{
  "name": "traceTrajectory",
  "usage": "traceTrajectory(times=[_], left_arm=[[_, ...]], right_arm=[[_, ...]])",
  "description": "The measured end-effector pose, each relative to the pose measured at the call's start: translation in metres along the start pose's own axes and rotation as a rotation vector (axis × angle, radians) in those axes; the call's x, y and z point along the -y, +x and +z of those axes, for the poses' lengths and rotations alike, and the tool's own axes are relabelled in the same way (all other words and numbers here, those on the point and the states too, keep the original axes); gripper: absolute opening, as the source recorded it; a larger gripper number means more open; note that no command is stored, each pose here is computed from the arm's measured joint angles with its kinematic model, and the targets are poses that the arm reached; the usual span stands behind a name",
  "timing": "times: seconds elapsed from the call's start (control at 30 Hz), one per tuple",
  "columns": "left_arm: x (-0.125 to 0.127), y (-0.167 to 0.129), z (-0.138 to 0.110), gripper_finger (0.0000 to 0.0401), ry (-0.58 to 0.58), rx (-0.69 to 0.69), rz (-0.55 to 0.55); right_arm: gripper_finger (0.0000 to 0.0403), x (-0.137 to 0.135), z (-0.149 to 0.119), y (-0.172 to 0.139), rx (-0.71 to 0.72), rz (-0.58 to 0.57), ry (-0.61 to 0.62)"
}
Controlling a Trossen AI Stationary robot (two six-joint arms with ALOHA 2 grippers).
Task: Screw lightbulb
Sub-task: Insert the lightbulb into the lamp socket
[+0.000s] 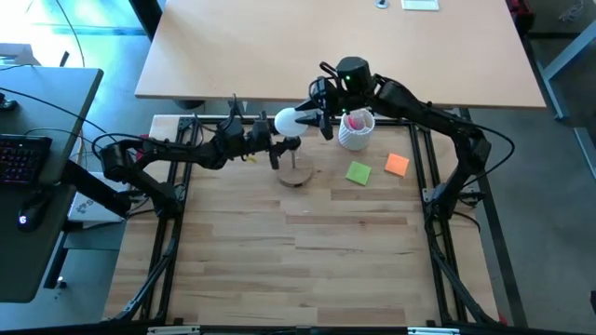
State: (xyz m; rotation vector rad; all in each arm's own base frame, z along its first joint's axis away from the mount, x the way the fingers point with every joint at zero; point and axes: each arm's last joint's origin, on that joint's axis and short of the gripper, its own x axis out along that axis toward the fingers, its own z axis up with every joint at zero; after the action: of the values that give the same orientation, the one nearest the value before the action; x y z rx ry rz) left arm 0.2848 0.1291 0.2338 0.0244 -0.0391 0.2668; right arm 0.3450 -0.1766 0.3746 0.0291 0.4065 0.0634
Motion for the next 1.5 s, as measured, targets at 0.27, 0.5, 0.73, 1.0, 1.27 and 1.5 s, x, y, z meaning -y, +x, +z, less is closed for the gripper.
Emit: traceTrajectory(times=[0.27,0.5,0.73,1.0,1.27,1.5], left_arm=[[0.012,0.002,0.002,0.0188,0.024,0.012,0.055],[0.016,0.002,0.001,0.0134,0.018,0.010,0.058],[0.012,0.002,0.001,0.0134,0.018,0.011,0.013],[-0.009,-0.003,0.001,0.0134,-0.001,0.013,-0.158],[-0.032,-0.012,0.001,0.0134,-0.034,0.005,-0.308],[-0.034,-0.010,-0.004,0.0134,-0.031,0.009,-0.344]], right_arm=[[0.0188,0.000,0.000,0.000,0.000,0.000,0.000],[0.0188,-0.001,0.000,0.000,-0.005,0.003,-0.001],[0.0188,-0.001,-0.001,0.000,-0.007,0.003,0.000],[0.0188,-0.001,-0.001,0.000,-0.005,0.015,-0.003],[0.0188,-0.001,-0.002,0.001,-0.009,0.026,0.000],[0.0188,-0.001,-0.001,0.001,0.004,0.050,-0.012]])
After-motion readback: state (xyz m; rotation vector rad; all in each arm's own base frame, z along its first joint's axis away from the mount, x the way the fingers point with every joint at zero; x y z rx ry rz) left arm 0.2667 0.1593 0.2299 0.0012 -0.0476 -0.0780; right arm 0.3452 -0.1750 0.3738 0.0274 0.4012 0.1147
